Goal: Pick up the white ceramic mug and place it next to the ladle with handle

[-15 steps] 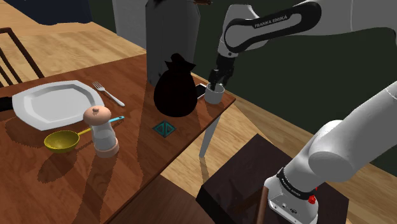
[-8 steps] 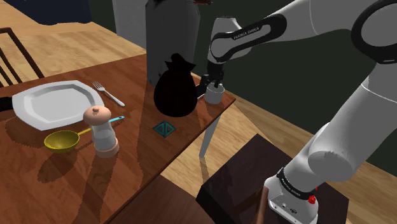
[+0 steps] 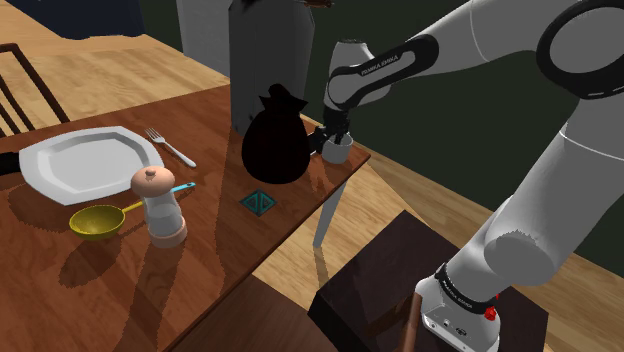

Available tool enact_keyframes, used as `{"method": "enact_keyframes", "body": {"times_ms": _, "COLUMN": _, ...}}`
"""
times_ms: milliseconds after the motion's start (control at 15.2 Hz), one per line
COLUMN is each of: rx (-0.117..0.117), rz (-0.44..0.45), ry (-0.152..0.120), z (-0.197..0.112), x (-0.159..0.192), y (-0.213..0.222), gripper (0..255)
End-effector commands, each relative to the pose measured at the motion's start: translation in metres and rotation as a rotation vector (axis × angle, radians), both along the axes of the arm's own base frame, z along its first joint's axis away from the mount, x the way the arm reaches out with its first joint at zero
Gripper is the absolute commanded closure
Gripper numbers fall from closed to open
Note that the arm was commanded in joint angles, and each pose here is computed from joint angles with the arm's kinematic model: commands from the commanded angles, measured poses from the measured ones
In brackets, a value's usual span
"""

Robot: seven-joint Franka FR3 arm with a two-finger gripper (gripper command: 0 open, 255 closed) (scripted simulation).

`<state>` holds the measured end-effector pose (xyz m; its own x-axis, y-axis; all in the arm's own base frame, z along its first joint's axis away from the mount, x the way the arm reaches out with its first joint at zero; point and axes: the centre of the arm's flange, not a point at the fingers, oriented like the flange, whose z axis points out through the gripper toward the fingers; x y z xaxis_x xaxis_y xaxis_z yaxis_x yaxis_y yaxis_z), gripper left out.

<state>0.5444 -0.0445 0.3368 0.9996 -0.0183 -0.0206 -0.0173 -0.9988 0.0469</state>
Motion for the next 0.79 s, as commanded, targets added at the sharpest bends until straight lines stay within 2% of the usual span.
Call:
{"method": "enact_keyframes", "body": {"times_ms": 0, "rx": 0.000, "rz": 0.000, "ry": 0.000, "z": -0.0007, "x": -0.0001, "y": -0.0002, "gripper": 0}}
{"method": "enact_keyframes", "body": {"times_ms": 264, "rx": 0.000, "rz": 0.000, "ry": 0.000, "z": -0.0007, "x": -0.0001, "y": -0.0002, "gripper": 0}}
{"method": "enact_keyframes", "body": {"times_ms": 330, "rx": 0.000, "rz": 0.000, "ry": 0.000, "z": -0.0007, "x": -0.0001, "y": -0.0002, "gripper": 255}}
{"method": "enact_keyframes", "body": {"times_ms": 726, "rx": 0.000, "rz": 0.000, "ry": 0.000, "z": -0.0007, "x": -0.0002, "y": -0.0002, "gripper": 255}}
